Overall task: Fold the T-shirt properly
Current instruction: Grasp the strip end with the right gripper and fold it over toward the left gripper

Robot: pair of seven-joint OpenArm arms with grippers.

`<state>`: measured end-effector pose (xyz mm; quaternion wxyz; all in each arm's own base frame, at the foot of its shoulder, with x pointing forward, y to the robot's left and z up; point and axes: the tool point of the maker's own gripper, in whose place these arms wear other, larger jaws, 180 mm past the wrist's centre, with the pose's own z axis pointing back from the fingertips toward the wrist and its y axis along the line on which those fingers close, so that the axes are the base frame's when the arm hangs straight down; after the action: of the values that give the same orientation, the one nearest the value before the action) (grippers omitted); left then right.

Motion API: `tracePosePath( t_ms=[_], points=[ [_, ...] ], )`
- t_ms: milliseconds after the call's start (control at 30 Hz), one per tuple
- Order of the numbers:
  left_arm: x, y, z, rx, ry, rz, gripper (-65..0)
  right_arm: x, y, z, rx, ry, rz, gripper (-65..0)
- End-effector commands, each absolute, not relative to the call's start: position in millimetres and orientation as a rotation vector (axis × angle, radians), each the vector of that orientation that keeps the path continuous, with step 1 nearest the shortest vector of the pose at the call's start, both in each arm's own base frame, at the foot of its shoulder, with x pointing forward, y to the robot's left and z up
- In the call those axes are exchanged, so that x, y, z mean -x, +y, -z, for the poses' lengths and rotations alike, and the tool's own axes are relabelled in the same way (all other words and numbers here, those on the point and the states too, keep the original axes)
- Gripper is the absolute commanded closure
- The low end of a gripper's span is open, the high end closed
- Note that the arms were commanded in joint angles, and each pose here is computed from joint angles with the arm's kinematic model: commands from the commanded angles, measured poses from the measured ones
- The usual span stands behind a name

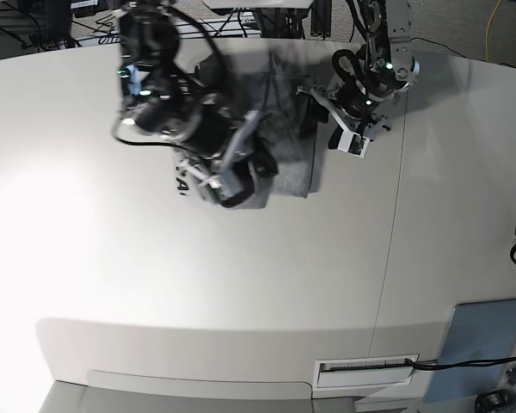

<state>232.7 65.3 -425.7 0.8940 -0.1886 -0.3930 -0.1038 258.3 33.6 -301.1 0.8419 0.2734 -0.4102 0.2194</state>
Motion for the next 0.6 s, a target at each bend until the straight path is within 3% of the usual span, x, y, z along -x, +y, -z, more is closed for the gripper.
tracePosePath(
  t_ms=[0,400,567],
  points=[
    [-217.1,74.6,441.3,0.351,-0.722,0.248,-35.4,-263.1,48.0,283.4,-0.622,-0.932,-0.463,0.0],
    [-214.2,88.9,442.0,0.356,-0.699,0.257,-35.4,-261.3,89.9,305.2,-0.681,-0.868,-0.445,0.0],
    [-214.3,96.2,441.8,0.347,-0.697,0.265,-35.4,-256.5,93.8,304.7,-0.704,-0.854,-0.471,-21.0]
  ],
)
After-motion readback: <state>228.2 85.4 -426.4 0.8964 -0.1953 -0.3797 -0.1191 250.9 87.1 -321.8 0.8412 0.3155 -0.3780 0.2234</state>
